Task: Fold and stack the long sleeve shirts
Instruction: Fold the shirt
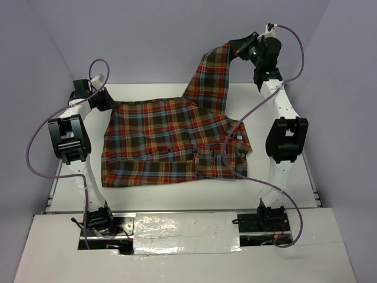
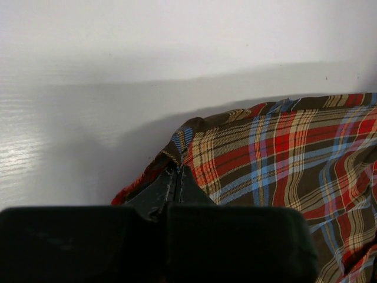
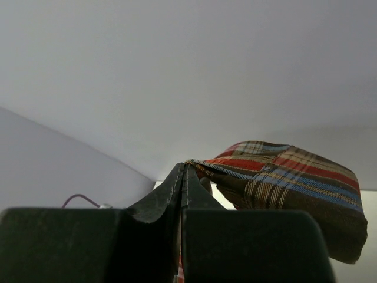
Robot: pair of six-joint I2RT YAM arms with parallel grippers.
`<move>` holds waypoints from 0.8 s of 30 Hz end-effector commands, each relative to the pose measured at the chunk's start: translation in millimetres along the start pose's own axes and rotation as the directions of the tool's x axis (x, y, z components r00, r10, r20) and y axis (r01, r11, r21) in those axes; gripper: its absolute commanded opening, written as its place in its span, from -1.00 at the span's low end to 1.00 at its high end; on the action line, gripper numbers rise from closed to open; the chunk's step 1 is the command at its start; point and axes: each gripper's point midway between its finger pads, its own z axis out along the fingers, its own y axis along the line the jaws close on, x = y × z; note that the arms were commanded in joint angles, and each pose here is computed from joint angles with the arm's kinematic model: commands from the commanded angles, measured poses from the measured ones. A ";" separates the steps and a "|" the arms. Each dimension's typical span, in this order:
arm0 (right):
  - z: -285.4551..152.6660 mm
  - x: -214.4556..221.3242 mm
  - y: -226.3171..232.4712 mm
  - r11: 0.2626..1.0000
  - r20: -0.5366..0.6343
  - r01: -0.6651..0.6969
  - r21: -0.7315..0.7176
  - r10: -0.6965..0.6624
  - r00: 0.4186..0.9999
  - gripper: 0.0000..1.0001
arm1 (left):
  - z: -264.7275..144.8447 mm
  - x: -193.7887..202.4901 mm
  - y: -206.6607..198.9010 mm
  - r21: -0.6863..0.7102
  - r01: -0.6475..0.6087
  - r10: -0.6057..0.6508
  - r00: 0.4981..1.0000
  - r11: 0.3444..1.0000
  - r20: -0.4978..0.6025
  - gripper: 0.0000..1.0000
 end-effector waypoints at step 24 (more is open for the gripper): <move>-209.3 82.5 46.3 0.974 -0.185 0.225 -0.007 -0.222 0.957 -1.00 | -105.1 76.4 -61.0 0.290 -0.436 0.493 0.854 0.852 -0.165 -1.00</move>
